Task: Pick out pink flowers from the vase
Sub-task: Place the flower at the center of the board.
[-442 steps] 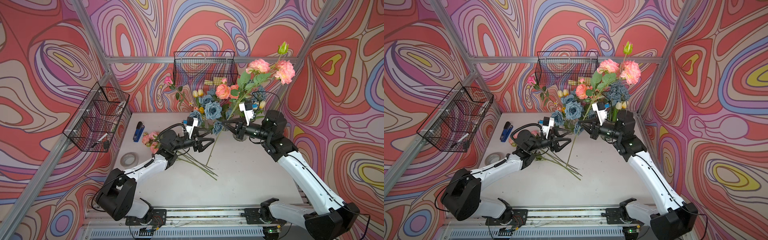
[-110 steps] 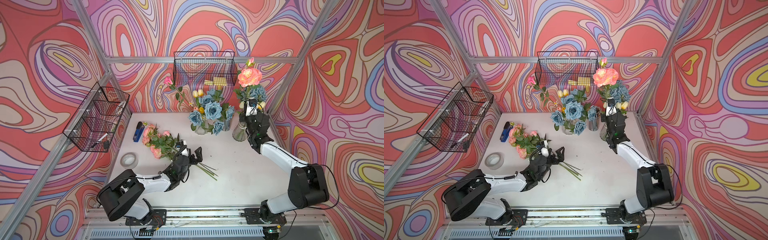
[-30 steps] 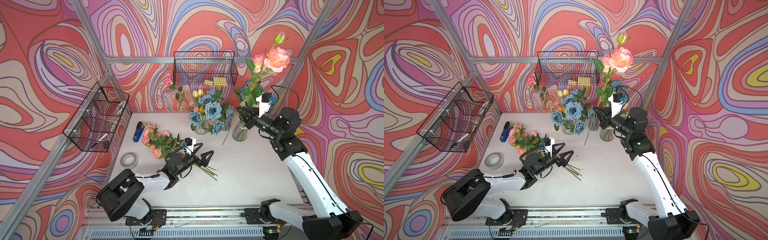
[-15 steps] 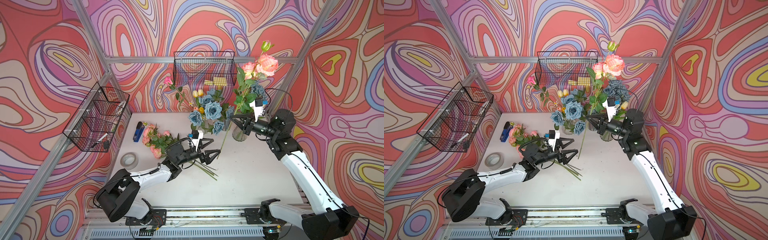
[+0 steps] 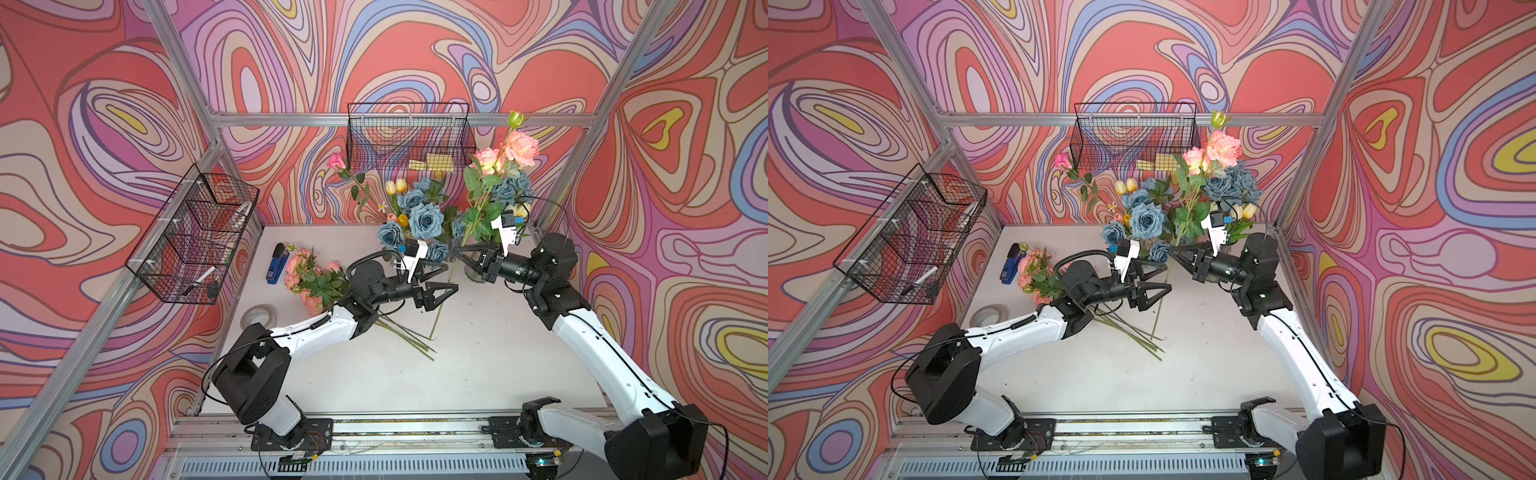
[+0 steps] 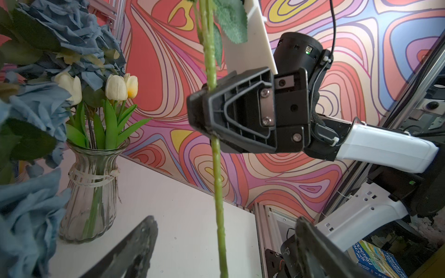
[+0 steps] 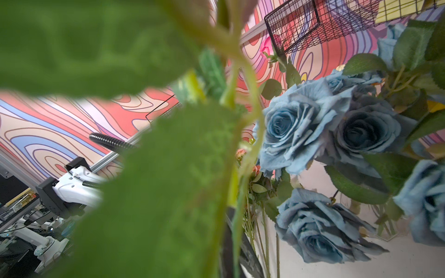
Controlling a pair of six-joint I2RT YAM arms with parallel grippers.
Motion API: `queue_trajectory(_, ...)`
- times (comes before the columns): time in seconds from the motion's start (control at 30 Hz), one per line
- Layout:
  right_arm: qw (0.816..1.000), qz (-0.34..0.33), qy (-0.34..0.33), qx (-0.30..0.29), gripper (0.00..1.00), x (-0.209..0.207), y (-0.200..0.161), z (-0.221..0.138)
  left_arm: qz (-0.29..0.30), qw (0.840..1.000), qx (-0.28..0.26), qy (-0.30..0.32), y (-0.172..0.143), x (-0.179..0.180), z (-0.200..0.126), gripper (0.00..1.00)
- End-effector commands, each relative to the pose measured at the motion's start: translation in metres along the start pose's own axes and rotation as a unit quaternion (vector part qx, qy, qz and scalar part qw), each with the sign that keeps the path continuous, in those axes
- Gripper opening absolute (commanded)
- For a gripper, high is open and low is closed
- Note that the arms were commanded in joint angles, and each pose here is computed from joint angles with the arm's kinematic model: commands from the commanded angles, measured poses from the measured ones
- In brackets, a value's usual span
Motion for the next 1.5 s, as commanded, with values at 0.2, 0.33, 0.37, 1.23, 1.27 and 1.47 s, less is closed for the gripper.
queue_trajectory(0.2, 0.999, -0.033, 0.005, -0.015, 0.00, 0.015, 0.002, -0.010, 0.002, 0.999, 0.022, -0.030, 0.012, 0.007, 0.015, 0.69)
queue_trajectory(0.33, 0.999, -0.035, -0.003, -0.014, 0.00, 0.013, -0.001, -0.011, 0.002, 0.999, 0.022, -0.035, 0.020, 0.009, 0.015, 0.55)
queue_trajectory(0.37, 0.999, -0.035, -0.005, -0.013, 0.00, 0.012, -0.001, -0.011, 0.004, 0.999, 0.023, -0.038, 0.022, 0.008, 0.015, 0.49)
queue_trajectory(1.23, 0.998, -0.039, -0.049, -0.020, 0.00, -0.002, -0.007, -0.013, 0.003, 0.999, 0.024, -0.049, 0.029, 0.007, 0.018, 0.08)
queue_trajectory(1.27, 0.998, -0.040, -0.050, -0.021, 0.00, -0.002, -0.006, -0.013, 0.003, 0.999, 0.023, -0.046, 0.029, 0.007, 0.018, 0.05)
queue_trajectory(1.47, 0.997, -0.039, -0.057, -0.024, 0.00, -0.004, -0.006, -0.014, 0.000, 0.999, 0.023, -0.027, 0.029, 0.012, 0.017, 0.00)
Point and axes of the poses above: each gripper's point midway between its finger pads, its own z axis out along the fingers, its own x axis along the line the jaws close on, y = z × x, the point moved 3 cm from there along -z, back along the fingers, and after that the axes turned 8 degrees about z, right-handed, at the moved point
